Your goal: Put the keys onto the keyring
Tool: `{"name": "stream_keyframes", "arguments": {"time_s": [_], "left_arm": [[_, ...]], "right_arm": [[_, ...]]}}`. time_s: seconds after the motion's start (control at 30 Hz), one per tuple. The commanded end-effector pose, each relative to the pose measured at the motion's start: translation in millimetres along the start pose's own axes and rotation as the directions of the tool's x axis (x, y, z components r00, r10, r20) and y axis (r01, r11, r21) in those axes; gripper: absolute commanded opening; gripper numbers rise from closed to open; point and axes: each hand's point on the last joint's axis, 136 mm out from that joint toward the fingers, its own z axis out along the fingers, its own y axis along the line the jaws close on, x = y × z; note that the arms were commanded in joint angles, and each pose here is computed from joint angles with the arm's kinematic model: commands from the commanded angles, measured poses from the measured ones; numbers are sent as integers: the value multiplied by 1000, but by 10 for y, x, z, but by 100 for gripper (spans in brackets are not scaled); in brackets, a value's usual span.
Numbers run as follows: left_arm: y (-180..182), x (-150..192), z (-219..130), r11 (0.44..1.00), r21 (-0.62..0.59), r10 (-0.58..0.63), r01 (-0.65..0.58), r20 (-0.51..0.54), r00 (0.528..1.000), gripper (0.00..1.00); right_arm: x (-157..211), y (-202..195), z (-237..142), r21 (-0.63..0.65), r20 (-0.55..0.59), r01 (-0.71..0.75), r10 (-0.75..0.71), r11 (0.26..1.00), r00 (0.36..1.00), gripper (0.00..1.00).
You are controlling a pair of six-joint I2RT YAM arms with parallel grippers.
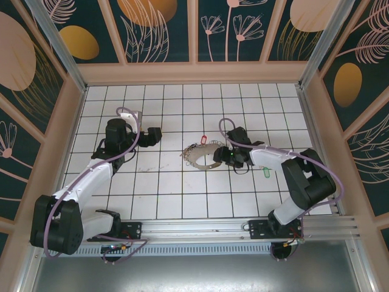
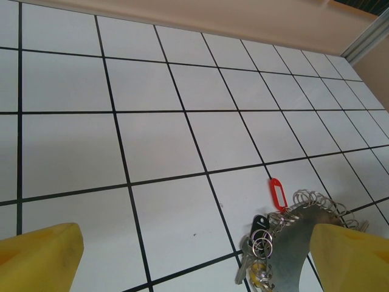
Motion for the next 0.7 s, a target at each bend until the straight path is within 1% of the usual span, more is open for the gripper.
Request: {"name": "stream_keyframes", "arguments": {"time_s": [0.0, 0.07, 0.1, 0.13, 0.17, 0.27, 0.33, 0.4, 0.47, 0.53, 0.67], "left_arm": [[-36, -78, -28, 999, -1, 35, -35, 17, 999, 96], [-41, -84, -29, 999, -1, 36, -36, 18, 999, 96], [-30, -82, -28, 999, -5, 37, -37, 17, 999, 96], [-31, -82, -28, 999, -5, 38, -38, 18, 999, 96], [-29, -76, -24, 999, -4, 37, -37, 17, 999, 96], [-37, -69, -1, 1000, 4, 31, -31, 13, 999, 96], [-42, -63, 15, 1000, 9, 29, -29, 8, 1000, 96], [-41, -60, 14, 1000, 9, 26, -26, 6, 1000, 96], [-37, -70, -1, 1000, 4, 31, -31, 13, 999, 96], [-27, -78, -16, 999, -4, 36, -36, 19, 999, 96], [-7, -67, -10, 999, -13, 37, -37, 16, 999, 96]], "right_arm": [[526, -42, 63, 22, -145, 29, -25, 999, 989, 63], [708, 58, 36, 18, -186, 71, -67, 997, 980, 64], [735, 128, -5, 14, -185, 95, -90, 995, 979, 64], [697, 190, -66, 16, -159, 111, -107, 994, 981, 64], [623, 247, -131, 6, -124, 115, -113, 993, 986, 64], [206, 378, -343, -53, 10, 93, -93, 994, 996, 65], [-86, 331, -439, -59, 90, 79, -73, 995, 993, 64], [-361, 182, -475, -56, 151, 53, -44, 997, 988, 64], [-536, 19, -432, -51, 170, 29, -20, 998, 985, 65], [-666, -69, -352, -56, 153, 10, -1, 998, 988, 65], [-770, -12, -197, -68, 124, 35, -26, 997, 992, 66]]}}
